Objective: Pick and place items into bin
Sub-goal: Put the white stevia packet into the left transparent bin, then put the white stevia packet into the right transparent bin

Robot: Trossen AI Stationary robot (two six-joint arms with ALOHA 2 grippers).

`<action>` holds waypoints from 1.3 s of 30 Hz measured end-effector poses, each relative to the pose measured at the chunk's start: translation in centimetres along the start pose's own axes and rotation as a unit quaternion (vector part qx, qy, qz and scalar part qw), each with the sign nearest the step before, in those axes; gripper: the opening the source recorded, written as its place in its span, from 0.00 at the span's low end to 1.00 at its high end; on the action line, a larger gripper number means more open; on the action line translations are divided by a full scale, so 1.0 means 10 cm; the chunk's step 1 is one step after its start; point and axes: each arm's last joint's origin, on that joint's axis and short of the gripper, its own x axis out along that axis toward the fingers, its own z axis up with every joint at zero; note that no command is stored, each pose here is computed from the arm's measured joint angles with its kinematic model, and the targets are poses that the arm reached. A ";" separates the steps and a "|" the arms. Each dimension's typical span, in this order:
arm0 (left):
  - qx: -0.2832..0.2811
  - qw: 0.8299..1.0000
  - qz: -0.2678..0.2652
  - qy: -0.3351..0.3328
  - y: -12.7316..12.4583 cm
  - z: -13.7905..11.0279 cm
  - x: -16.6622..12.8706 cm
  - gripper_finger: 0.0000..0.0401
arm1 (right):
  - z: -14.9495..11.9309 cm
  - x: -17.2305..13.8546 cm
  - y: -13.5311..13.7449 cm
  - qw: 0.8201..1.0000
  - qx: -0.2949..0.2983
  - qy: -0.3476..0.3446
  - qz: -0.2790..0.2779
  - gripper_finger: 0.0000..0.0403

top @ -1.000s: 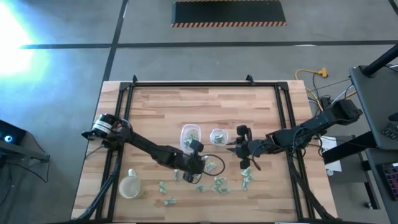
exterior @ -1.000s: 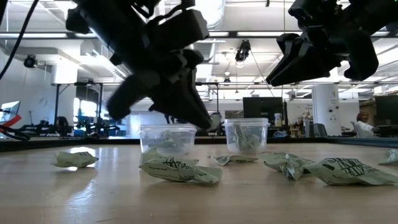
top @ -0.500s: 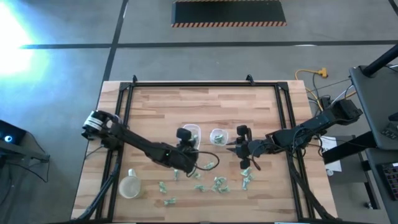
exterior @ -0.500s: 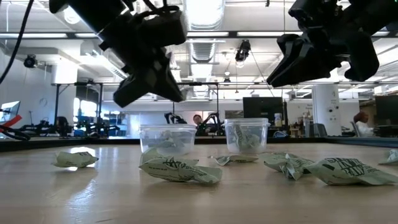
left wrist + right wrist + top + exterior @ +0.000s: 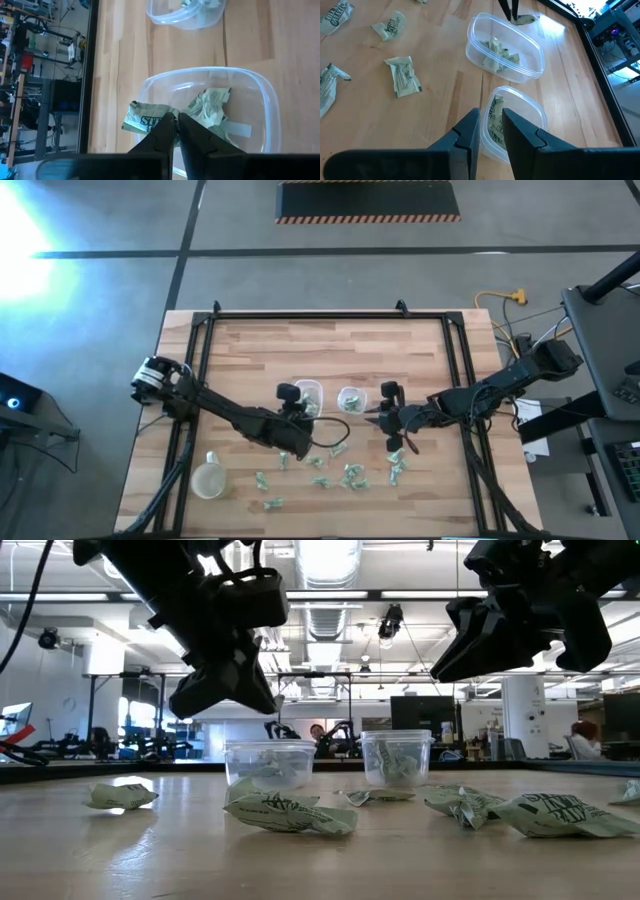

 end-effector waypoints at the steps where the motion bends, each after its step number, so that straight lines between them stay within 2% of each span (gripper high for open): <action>1: 0.000 1.000 0.000 0.000 0.00 0.00 0.00 0.04 | 0.00 0.00 0.00 1.000 0.000 0.000 0.000 0.18; 9: 0.000 1.000 0.001 0.000 0.00 -0.01 0.00 0.27 | 0.00 0.00 0.01 0.999 0.030 -0.001 0.011 0.18; 14: -0.003 1.000 0.001 -0.004 0.02 0.01 -0.02 0.35 | 0.03 0.01 0.07 0.992 0.042 -0.026 0.118 0.18; 17: -0.007 1.000 0.001 -0.009 0.04 0.03 -0.05 0.36 | 0.08 0.06 0.13 0.983 0.043 -0.059 0.168 0.18; 20: -0.008 1.000 -0.003 -0.018 0.04 0.05 -0.11 0.36 | 0.09 0.15 0.18 0.979 0.021 -0.080 0.188 0.18; 26: -0.004 0.998 -0.046 -0.036 0.05 0.02 -0.38 0.36 | 0.07 0.36 0.27 0.981 0.000 -0.084 0.175 0.18; 31: -0.027 0.996 -0.065 -0.056 0.14 -0.08 -0.72 0.36 | 0.10 0.51 0.33 0.983 -0.007 -0.072 0.170 0.19; 39: -0.090 0.985 -0.088 -0.115 0.27 -0.46 -1.11 0.36 | 0.16 0.81 0.46 0.983 -0.026 -0.048 0.174 0.26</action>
